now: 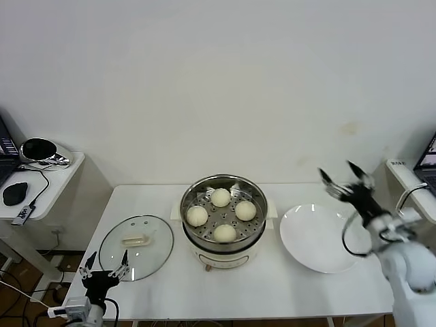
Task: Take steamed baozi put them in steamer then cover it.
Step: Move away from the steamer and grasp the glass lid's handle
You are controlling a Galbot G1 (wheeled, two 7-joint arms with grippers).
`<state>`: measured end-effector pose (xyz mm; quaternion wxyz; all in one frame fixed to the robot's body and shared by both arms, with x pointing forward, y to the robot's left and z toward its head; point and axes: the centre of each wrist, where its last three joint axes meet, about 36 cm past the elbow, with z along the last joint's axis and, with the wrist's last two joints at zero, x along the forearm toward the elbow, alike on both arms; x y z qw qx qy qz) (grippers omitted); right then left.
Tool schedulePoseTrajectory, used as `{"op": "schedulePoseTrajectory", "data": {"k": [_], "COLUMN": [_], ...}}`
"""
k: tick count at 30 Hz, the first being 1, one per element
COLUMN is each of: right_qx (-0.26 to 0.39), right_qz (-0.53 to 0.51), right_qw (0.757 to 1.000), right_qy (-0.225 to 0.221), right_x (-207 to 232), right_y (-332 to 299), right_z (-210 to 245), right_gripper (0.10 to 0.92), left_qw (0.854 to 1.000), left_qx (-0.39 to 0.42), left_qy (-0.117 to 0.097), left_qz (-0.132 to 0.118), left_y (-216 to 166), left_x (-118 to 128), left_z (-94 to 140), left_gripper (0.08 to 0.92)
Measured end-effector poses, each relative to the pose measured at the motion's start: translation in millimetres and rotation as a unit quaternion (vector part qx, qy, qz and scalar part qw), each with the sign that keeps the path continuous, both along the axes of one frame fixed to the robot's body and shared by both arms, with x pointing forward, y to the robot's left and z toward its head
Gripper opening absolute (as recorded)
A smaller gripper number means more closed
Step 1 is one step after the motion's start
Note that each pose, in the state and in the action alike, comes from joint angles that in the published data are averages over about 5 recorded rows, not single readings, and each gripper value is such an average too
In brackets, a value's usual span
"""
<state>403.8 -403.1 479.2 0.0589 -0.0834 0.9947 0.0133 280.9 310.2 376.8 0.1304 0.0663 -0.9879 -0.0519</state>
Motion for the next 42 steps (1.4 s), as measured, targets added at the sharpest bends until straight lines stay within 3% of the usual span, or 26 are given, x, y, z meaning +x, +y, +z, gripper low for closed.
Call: {"op": "schedulePoseTrajectory", "data": {"k": [8, 12, 17, 23, 30, 37, 42], "right_qx": [0.072, 0.089, 0.098, 0.101, 0.101, 0.096, 0.097], "right_qz": [-0.086, -0.107, -0.123, -0.133, -0.147, -0.161, -0.168], "right_qw": [0.993, 0.99, 0.987, 0.985, 0.983, 0.981, 0.98], "right_qy": [0.029, 0.037, 0.042, 0.044, 0.045, 0.042, 0.04], "right_x": [-58, -75, -89, -98, -103, -108, -108], "right_y": [8, 17, 23, 26, 23, 15, 11], "right_z": [-56, -70, -79, -81, -83, -83, -83], "right_gripper": [0.823, 0.823, 0.823, 0.823, 0.823, 0.823, 0.823], "left_qw": [0.996, 0.981, 0.935, 0.877, 0.822, 0.783, 0.764], "left_qx": [0.084, 0.191, 0.351, 0.473, 0.557, 0.608, 0.63], "left_qy": [-0.018, -0.03, -0.045, -0.053, -0.022, 0.007, 0.024], "left_qz": [0.009, 0.014, -0.009, -0.06, -0.115, -0.132, -0.136], "left_y": [10, 13, 16, 20, 9, 2, 1], "left_x": [15, 23, 28, 35, 41, 50, 56], "left_z": [-1, -7, -20, -35, -52, -65, -73], "left_gripper": [0.823, 0.823, 0.823, 0.823, 0.823, 0.823, 0.823]}}
